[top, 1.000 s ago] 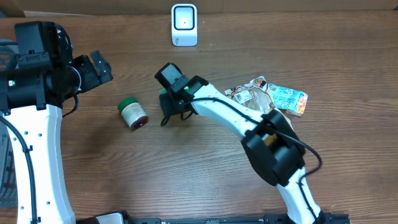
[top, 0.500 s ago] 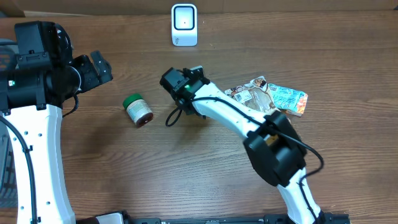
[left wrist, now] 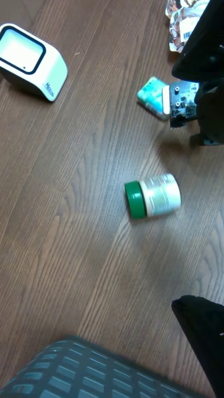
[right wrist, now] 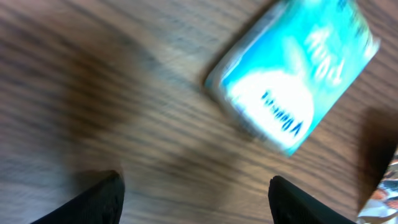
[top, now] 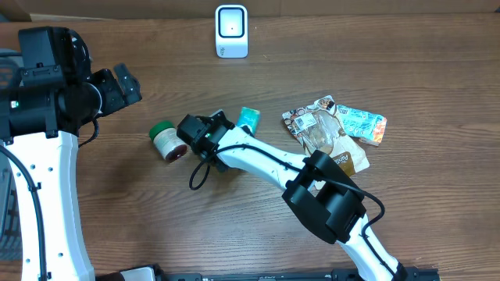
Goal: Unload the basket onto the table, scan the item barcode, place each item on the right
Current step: 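Grasp the small green tube with the right gripper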
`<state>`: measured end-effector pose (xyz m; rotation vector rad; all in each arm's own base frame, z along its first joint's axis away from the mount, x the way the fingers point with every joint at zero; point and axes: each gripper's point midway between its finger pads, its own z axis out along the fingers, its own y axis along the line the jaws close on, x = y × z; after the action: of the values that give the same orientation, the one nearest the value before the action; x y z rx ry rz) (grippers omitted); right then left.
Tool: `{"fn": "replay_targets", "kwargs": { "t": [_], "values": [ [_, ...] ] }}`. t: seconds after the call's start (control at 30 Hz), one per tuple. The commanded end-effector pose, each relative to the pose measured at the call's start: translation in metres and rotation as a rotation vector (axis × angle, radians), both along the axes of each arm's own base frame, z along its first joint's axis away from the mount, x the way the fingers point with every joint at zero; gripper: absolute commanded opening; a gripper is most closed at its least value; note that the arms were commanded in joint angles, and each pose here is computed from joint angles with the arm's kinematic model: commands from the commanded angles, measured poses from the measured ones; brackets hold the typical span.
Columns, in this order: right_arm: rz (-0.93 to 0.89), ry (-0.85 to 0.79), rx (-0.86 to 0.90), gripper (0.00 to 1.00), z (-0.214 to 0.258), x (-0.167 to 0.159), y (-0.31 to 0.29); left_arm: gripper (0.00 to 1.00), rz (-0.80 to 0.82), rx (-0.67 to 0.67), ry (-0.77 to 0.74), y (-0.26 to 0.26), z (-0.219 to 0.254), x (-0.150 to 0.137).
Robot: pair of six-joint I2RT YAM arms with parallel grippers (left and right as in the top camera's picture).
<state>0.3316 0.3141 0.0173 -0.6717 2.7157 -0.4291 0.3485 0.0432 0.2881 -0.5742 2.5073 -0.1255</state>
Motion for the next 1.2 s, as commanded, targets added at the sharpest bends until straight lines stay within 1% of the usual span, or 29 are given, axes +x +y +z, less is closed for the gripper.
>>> {"fn": "replay_targets", "kwargs": {
  "t": [0.0,0.13,0.3,0.37,0.43,0.57,0.67,0.9,1.0,1.13,1.17],
  "values": [
    [-0.060,-0.040,0.113,0.75,0.036,0.014,0.005,1.00,0.003,0.014,-0.025,0.003,0.009,-0.001],
    [-0.113,-0.044,0.221,0.74,0.060,0.030,0.001,1.00,0.003,0.014,-0.025,0.003,0.009,-0.001],
    [-0.213,0.036,0.389,0.61,0.066,0.054,-0.014,0.99,0.003,0.014,-0.025,0.003,0.009,-0.001],
    [-0.295,0.080,0.466,0.52,0.063,0.064,-0.023,1.00,0.003,0.014,-0.025,0.003,0.009,-0.001],
    [-0.362,0.132,0.553,0.45,0.061,0.072,-0.029,1.00,0.003,0.013,-0.025,0.003,0.009,-0.001],
    [-0.396,0.253,0.713,0.43,0.056,0.075,-0.029,1.00,0.003,0.014,-0.025,0.003,0.009,-0.001],
    [-0.436,0.304,0.737,0.41,0.045,0.068,-0.031,1.00,0.003,0.014,-0.025,0.003,0.009,-0.001],
    [-0.493,0.363,0.702,0.37,0.017,0.044,-0.034,1.00,0.003,0.014,-0.025,0.003,0.009,-0.001],
    [-0.520,0.354,0.727,0.33,0.008,0.045,-0.031,1.00,0.003,0.014,-0.025,0.003,0.009,-0.001],
    [-0.534,0.338,0.749,0.32,-0.003,0.046,-0.030,1.00,0.003,0.014,-0.025,0.003,0.009,-0.001],
    [-0.542,0.338,0.751,0.29,-0.006,0.045,-0.031,1.00,0.003,0.014,-0.025,0.003,0.009,-0.001]
  ]
}}
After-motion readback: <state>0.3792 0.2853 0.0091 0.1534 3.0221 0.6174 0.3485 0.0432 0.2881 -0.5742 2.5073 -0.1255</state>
